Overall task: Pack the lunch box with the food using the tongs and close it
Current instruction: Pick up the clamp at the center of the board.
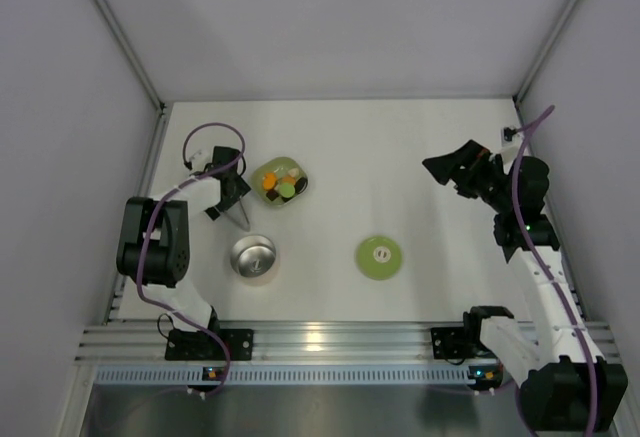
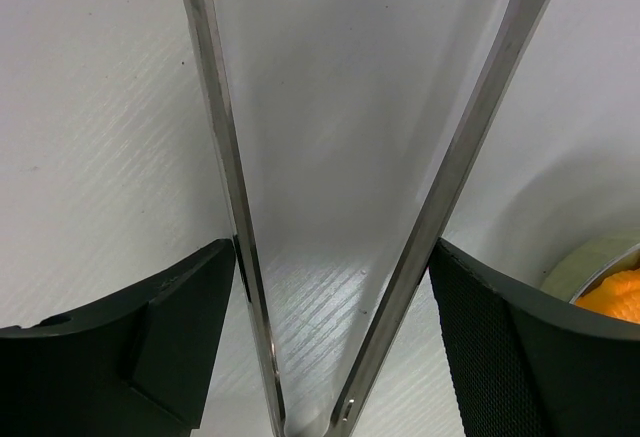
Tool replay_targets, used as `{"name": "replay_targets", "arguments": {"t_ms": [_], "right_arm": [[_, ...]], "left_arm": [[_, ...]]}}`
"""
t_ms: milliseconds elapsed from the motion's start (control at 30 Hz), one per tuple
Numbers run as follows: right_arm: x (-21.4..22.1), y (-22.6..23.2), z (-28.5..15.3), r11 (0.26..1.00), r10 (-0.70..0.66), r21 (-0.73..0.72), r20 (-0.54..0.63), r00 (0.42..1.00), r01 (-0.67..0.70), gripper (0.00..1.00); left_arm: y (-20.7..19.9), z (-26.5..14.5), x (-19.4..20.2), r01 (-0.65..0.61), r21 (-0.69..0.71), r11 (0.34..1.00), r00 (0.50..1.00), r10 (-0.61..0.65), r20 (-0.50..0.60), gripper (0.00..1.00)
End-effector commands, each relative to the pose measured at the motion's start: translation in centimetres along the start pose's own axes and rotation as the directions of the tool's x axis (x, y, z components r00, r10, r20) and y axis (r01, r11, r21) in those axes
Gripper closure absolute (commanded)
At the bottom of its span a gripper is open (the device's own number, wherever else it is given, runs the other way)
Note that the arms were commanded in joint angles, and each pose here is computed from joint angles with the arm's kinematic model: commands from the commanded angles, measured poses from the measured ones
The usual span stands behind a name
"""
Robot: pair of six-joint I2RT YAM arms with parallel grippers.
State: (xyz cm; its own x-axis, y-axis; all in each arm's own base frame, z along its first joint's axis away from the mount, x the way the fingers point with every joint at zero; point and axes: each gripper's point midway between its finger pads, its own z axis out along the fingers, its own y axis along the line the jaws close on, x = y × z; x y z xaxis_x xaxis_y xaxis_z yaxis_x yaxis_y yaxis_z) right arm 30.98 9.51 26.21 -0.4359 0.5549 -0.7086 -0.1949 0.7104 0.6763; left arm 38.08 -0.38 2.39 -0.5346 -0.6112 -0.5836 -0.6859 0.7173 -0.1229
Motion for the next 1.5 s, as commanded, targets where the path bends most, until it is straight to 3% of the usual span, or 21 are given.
{"name": "replay_targets", "arguments": {"t_ms": [0, 700, 1467], "right_arm": [[-0.8, 0.7, 0.0, 0.999, -0.007, -0.040, 0.025, 1.000, 0.008, 0.01], [0.1, 0.1, -0.1, 0.999, 0.004, -0.032, 0.017, 1.000, -0.004, 0.01], [1.4, -0.7, 0.2, 0.999, 0.018, -0.032, -0.016, 1.000, -0.018, 0.00]], "left_arm": [[0.2, 0.6, 1.1, 0.029, 0.012, 1.000, 0.999, -0.029, -0.027, 0.18], [0.4, -0.5, 3.9, -0.008, 0.010, 1.000, 0.999, 0.009, -0.049, 0.16], [2.3, -0.3, 4.5, 0.032, -0.081, 0.996, 0.999, -0.033, -0.013, 0.25]]}}
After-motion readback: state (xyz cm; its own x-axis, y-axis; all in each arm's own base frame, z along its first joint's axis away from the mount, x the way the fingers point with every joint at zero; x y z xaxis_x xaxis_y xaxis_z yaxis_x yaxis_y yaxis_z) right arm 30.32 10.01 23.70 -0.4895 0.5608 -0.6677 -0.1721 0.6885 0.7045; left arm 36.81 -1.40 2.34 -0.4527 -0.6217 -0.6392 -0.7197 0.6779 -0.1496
